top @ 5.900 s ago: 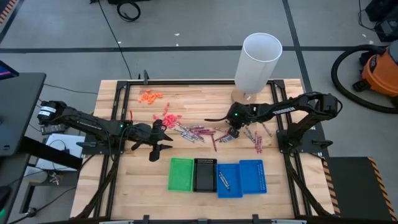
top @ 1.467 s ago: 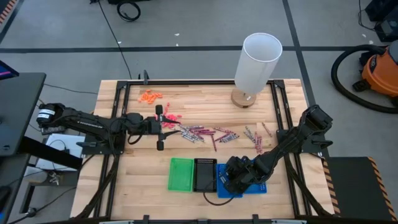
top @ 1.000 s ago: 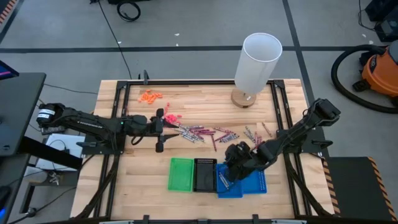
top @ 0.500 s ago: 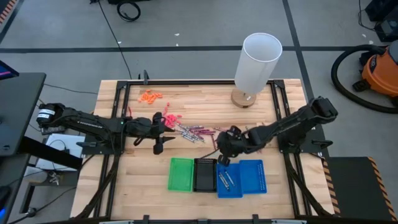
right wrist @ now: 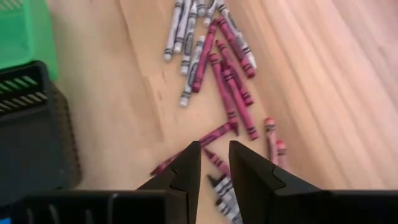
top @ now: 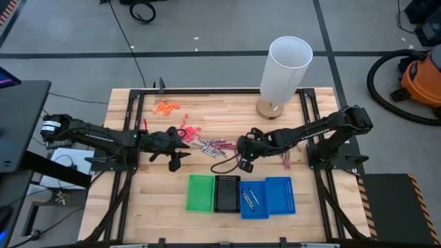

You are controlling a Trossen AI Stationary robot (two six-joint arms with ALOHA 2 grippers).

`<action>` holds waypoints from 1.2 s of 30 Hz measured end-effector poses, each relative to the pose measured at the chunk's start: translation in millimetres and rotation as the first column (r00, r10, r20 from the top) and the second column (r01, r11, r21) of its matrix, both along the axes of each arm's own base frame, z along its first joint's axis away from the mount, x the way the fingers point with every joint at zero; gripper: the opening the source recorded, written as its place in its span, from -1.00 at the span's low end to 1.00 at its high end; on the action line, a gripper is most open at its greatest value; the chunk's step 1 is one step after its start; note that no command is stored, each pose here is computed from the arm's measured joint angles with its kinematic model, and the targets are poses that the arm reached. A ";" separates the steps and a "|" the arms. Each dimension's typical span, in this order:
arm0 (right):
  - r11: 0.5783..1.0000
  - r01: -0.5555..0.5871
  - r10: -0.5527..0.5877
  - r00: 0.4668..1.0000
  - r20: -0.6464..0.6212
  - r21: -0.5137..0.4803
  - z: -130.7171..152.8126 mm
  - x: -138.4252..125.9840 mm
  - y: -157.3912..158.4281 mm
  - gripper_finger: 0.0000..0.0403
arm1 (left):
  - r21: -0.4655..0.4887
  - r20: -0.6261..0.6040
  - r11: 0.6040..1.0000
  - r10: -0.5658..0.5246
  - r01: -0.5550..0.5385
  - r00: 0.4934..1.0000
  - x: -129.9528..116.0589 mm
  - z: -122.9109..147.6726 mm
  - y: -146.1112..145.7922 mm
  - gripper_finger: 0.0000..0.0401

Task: Sort crayons
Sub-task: Put the black crayon into the left blue bin

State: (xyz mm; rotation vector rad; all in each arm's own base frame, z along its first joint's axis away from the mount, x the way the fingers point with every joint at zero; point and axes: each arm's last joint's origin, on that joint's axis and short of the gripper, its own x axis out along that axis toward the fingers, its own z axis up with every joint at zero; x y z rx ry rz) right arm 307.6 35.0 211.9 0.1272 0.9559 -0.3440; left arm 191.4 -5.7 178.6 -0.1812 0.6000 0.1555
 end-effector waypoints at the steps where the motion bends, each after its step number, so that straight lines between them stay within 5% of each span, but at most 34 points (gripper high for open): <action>1: 1.000 -0.008 0.008 1.000 0.003 -0.010 0.3 0.7 -1.5 -0.54 | -0.003 -0.005 1.000 0.002 -0.002 1.000 -0.3 -0.4 0.0 -0.19; 6: 0.998 -0.041 0.041 0.999 0.008 -0.056 -12.5 -0.9 -12.9 -0.54 | -0.012 -0.005 1.000 0.009 -0.009 1.000 -0.3 -0.4 0.0 -0.19; 18: 0.995 0.059 -0.073 0.980 -0.187 -0.078 -50.7 -30.2 -50.3 -0.54 | -0.012 -0.005 1.000 0.009 -0.009 1.000 -0.3 -0.4 0.0 -0.19; 26: 0.980 0.200 -0.184 0.854 -0.486 -0.018 -50.5 -59.8 -59.7 -0.54 | -0.001 -0.006 1.000 0.002 -0.002 1.000 -0.3 -0.4 0.0 -0.19; 36: 0.920 0.387 -0.291 0.776 -0.560 0.058 -57.9 -75.9 -83.7 -0.55 | -0.001 -0.007 1.000 0.002 -0.002 1.000 -0.4 -0.5 0.0 -0.19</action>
